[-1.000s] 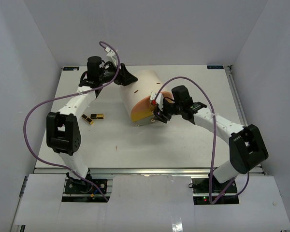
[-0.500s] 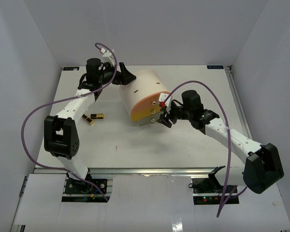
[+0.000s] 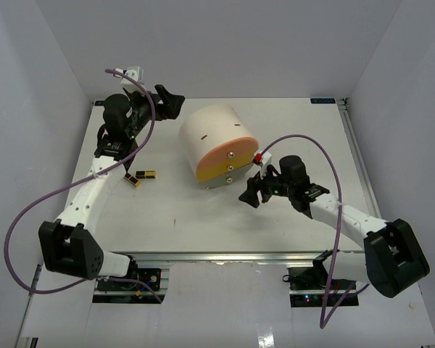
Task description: Organize the makeup
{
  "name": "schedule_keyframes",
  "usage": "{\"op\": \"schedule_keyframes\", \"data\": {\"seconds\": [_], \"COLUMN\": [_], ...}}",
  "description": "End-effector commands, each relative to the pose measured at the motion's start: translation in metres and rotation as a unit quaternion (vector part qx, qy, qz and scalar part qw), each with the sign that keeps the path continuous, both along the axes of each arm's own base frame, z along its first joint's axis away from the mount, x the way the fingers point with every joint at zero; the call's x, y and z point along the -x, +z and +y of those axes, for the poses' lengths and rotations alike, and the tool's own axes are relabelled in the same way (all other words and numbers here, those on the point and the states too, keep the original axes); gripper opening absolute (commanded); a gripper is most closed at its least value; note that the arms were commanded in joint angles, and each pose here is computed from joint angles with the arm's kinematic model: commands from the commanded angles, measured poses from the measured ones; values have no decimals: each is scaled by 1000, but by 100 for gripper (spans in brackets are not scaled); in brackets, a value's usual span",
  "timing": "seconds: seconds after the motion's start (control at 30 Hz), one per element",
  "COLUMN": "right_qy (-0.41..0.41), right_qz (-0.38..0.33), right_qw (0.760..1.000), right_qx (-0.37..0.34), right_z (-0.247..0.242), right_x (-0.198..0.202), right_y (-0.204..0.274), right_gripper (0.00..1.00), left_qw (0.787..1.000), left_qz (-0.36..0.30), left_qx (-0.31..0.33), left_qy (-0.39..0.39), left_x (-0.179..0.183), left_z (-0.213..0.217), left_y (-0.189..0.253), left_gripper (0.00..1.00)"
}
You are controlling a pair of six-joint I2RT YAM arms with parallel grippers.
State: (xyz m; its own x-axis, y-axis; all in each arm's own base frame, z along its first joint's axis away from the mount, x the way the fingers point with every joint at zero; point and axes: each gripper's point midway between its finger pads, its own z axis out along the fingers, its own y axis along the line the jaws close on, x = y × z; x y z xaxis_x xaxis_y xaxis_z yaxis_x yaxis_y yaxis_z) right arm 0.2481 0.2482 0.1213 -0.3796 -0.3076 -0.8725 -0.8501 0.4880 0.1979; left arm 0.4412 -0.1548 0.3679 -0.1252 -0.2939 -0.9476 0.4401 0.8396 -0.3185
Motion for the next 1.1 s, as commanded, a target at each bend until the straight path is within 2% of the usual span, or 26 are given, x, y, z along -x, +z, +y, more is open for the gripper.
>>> {"op": "schedule_keyframes", "data": {"seconds": [0.0,0.17,0.27,0.43,0.83,1.07], "right_qy": [-49,-64,-94,-128,-181,-211], "right_qz": [40,73,127,167,187,202], "right_qw": [991,978,967,950,924,912], "right_qx": [-118,-182,-202,-231,-281,-288], "right_z": [18,26,31,40,50,49], "right_x": [-6,-5,-11,-31,-68,-80], "right_y": [21,21,11,4,-5,-17], "right_gripper": [72,76,76,75,73,67], "left_qw": [1000,999,999,999,997,996], "left_qz": [-14,11,16,15,9,4], "left_qx": [-17,-31,-32,-37,-58,-63], "left_qy": [12,-23,-27,-28,-57,-58], "left_x": [20,26,28,25,13,15], "left_z": [9,0,-1,-2,-12,-11], "left_y": [-3,-29,-40,-49,-57,-59], "left_gripper": [98,98,98,98,98,98]}}
